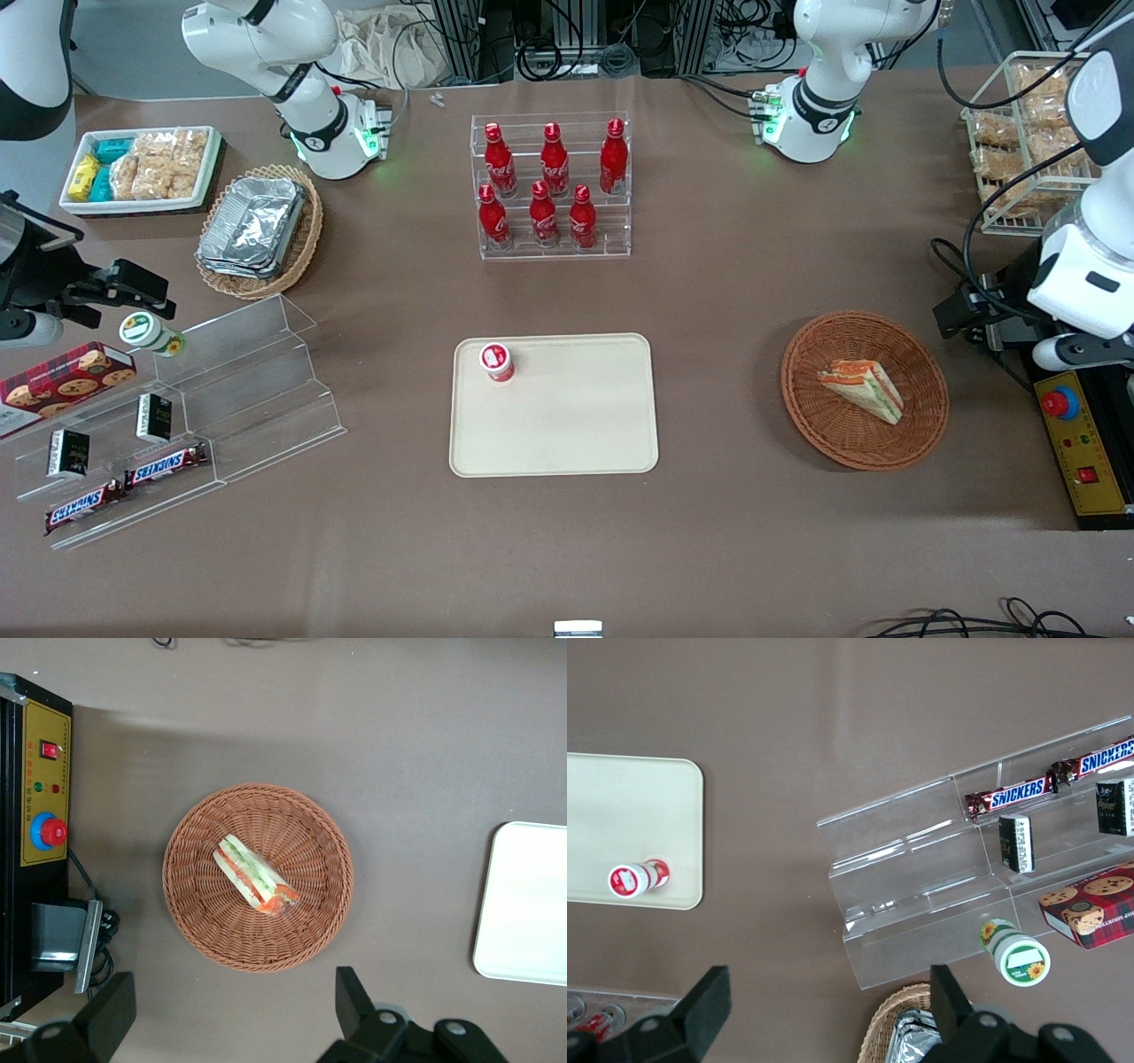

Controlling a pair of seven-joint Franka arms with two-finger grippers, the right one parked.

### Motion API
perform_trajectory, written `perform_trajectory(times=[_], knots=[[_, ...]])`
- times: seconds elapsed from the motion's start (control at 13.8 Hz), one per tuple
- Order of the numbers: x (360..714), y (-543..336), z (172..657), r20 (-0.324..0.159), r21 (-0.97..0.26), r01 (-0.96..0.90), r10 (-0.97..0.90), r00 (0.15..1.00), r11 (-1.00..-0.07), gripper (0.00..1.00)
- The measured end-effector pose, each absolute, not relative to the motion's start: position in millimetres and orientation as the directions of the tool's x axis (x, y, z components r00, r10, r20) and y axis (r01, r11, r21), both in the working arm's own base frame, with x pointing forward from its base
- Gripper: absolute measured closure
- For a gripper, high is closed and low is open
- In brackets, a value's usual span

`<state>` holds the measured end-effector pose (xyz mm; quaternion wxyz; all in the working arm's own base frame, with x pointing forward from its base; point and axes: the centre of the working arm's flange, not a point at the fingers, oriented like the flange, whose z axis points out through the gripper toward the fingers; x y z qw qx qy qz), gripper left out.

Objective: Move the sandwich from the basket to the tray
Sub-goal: 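Move the left gripper over the wicker basket holding the sandwich, then lower the open left gripper onto the wrapped sandwich in the basket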

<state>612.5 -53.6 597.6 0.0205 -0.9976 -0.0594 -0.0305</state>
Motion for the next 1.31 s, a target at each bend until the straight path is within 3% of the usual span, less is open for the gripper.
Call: perform_trajectory(times=[0.36, 0.51, 0.65, 0.94, 1.31], knots=[[612.2, -53.8, 596.4, 0.057, -0.039, 0.121, 0.118, 0.991, -0.992, 0.0], [610.5, -53.8, 586.6, 0.03, -0.045, 0.13, 0.128, 0.991, -0.991, 0.0], [607.2, -54.8, 566.9, 0.009, -0.052, 0.132, 0.131, 0.991, -0.99, 0.0], [578.4, -57.1, 506.8, 0.048, -0.057, 0.133, 0.131, 0.99, -0.989, 0.0], [560.1, -46.4, 443.2, 0.023, -0.061, 0.195, 0.194, 0.981, -0.979, 0.0]])
